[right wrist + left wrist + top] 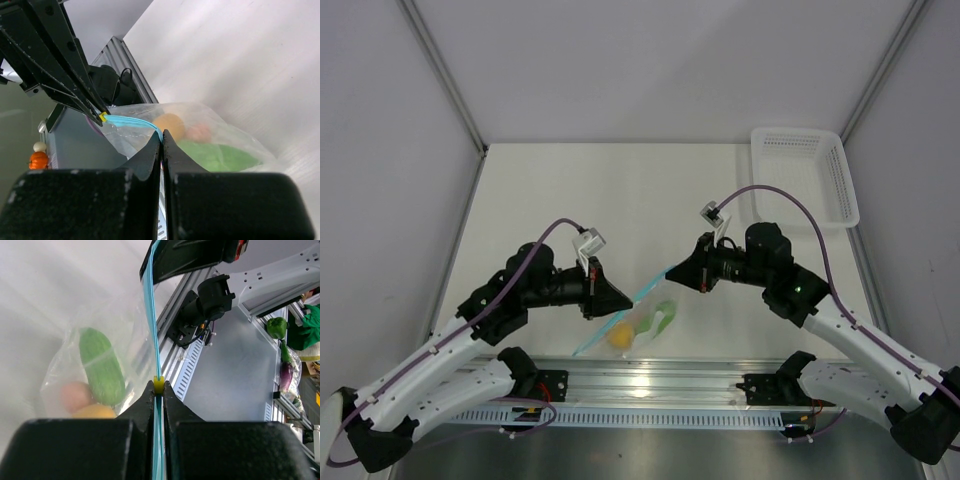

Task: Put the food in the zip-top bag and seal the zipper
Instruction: Zip the zipper food storage bag at the center of the board.

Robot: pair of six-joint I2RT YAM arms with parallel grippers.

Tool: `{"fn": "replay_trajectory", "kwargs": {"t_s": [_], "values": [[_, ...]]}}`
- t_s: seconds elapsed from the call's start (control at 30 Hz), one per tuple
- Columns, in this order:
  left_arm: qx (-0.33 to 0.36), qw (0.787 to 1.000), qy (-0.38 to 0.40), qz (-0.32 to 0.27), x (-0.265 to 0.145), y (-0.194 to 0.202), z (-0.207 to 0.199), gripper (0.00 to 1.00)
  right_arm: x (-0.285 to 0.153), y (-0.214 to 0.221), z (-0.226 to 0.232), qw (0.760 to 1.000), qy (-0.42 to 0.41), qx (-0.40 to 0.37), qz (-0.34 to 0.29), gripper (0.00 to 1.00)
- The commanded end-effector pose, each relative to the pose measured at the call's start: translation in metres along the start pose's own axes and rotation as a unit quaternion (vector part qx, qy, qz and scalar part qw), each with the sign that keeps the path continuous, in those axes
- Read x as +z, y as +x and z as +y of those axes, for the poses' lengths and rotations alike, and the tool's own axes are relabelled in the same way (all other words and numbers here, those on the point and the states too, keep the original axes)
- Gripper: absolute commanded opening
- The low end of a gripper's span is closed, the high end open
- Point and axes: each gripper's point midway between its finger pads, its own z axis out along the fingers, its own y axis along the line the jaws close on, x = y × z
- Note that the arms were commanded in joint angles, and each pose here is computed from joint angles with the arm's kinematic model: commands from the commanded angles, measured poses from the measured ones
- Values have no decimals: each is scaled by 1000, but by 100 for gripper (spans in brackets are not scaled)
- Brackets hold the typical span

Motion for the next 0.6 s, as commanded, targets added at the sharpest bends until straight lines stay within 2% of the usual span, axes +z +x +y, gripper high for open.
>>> {"fn": "replay_trajectory", "kwargs": {"t_s": [0.0,0.47,0.57], "values": [[-11,1000,-8,19,-9,17,2,1,-7,-27,-13,997,42,-23,-53,0],[-21,999,-24,11,-28,33,4,1,-7,-33,-15,997,42,-23,-62,0],[-19,1000,-20,9,-31,34,2,1,-4,-28,0,999,-8,-33,-42,0]]}}
